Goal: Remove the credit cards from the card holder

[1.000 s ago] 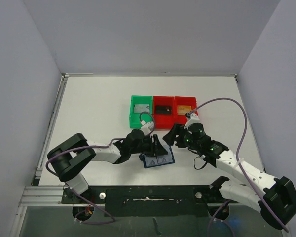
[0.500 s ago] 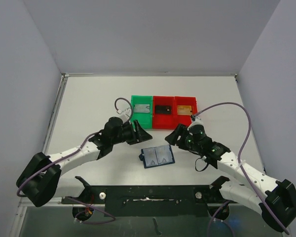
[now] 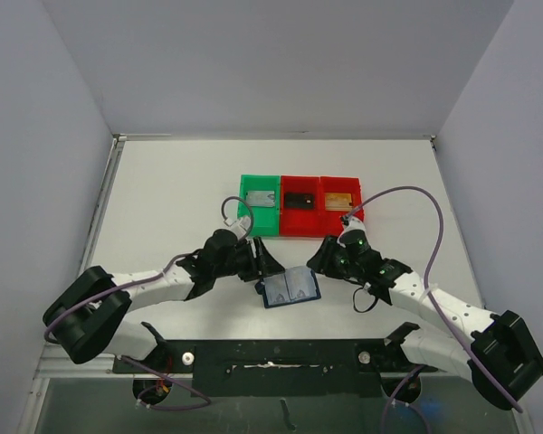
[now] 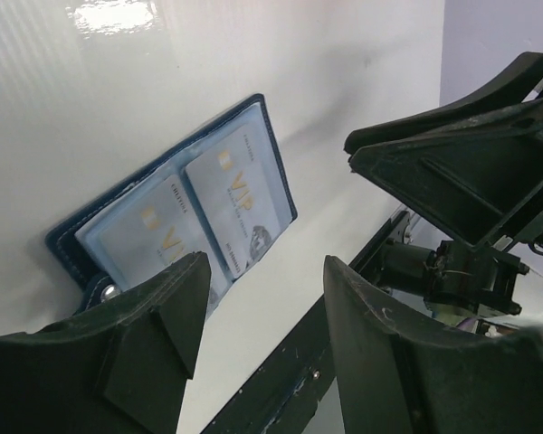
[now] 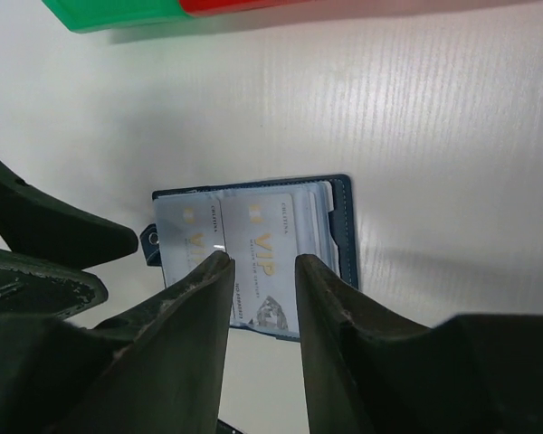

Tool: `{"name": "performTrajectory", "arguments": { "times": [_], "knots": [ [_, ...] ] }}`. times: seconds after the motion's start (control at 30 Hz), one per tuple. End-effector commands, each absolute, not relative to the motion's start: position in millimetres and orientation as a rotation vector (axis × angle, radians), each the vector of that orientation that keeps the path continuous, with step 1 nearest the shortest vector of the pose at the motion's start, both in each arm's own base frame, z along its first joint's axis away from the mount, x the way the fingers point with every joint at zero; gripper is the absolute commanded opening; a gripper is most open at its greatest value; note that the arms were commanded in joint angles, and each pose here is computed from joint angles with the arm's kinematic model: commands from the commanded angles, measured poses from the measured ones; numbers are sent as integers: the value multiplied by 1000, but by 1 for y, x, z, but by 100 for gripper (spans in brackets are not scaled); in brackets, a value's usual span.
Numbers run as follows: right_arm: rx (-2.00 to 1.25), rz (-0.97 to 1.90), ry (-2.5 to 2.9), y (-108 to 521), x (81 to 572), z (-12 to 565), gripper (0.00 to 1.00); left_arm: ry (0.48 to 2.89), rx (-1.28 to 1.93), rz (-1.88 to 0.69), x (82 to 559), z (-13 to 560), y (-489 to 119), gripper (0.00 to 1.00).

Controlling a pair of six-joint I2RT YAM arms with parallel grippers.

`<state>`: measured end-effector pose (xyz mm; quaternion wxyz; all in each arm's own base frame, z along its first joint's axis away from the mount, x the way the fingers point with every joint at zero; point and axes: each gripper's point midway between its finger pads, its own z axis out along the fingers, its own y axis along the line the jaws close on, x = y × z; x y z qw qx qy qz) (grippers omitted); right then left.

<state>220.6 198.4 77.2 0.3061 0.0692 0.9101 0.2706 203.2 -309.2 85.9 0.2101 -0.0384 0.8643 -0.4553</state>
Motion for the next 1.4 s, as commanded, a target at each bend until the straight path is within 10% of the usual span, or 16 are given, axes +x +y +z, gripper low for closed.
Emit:
{"name": "performTrajectory", "arguments": {
  "times": [0.0,1.37],
  "knots": [
    [110,799,2324,216,235,97,34,2224,-116,-1368,227,124,-336,50],
    [88,828,2560,212,188,9,22,2374,-189,-1381,191,39,-348,34]
  ]
}}
